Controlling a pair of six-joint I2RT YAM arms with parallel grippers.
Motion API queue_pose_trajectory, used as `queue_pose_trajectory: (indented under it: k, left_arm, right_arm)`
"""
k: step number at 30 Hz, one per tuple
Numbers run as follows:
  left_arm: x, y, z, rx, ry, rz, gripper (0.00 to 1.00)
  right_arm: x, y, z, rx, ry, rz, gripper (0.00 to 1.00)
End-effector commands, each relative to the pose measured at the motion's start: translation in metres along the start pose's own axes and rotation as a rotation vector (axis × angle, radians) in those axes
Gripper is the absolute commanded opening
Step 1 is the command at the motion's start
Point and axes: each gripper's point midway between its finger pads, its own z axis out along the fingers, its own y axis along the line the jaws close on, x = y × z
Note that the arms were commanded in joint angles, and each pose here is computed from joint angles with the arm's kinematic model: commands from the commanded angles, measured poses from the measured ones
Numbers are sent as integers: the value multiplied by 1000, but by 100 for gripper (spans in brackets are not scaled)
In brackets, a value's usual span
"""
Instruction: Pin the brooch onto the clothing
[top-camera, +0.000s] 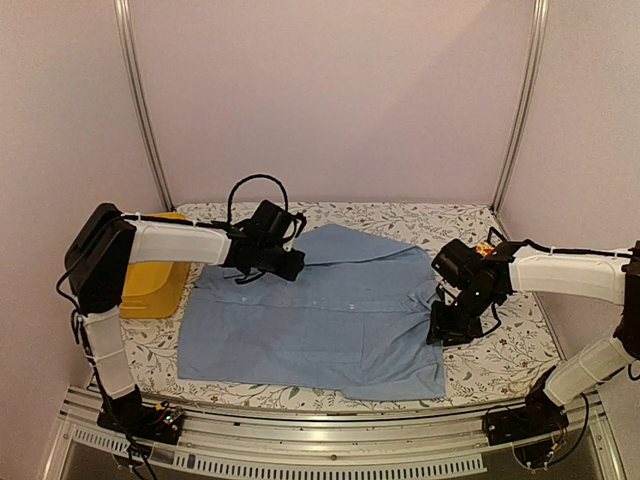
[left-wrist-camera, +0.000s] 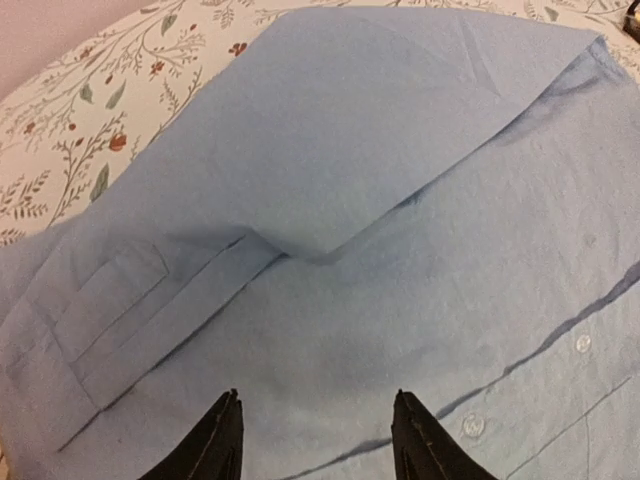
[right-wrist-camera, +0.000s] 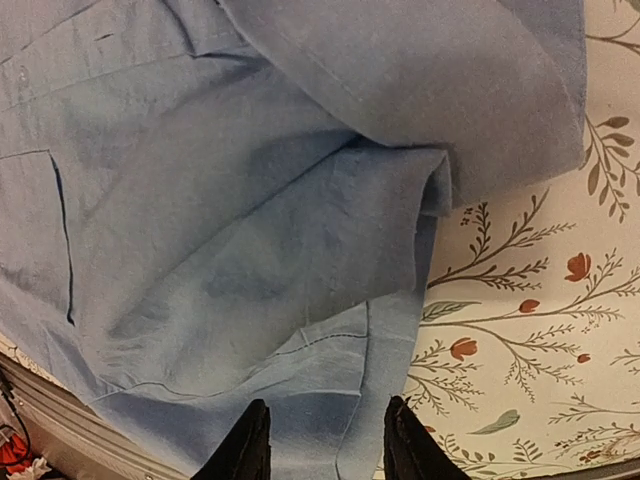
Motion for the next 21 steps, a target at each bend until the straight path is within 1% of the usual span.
queue_pose_trajectory:
  k: [1,3,5,8,10,13,15,16,17,19,21]
  left_arm:
    - [0,-5,48,-52,35,145,50]
    - [1,-1,68,-98,57,176,50]
    - [2,1,82,-123,74,194,50]
    - [6,3,95,-139,89,201,50]
    - [13,6,101,-151,106,197,50]
    - [22,13,107,-164,124,176,50]
    - [28,19,110,-173,137,154,51]
    - [29,21,112,-179,140,142,51]
    - [31,25,114,-186,145,130,51]
    - [34,36,118,-207,153,103,51]
    - [37,51,122,-230,169,67,50]
  right_arm:
    - [22,0,19,2,79,54,39]
    - [33,10,23,-40,108,55,40]
    - [43,15,26,-42,132,54,40]
    - [57,12,33,-17,178,65,41]
    - [64,15,37,-42,198,65,39]
    - [66,25,38,-115,202,75,28]
    - [65,23,37,-104,195,80,15]
    - [63,19,36,-73,181,83,7]
    - [60,13,34,-35,168,89,1]
    - [56,0,26,44,143,97,0]
    - [59,-9,18,92,151,100,0]
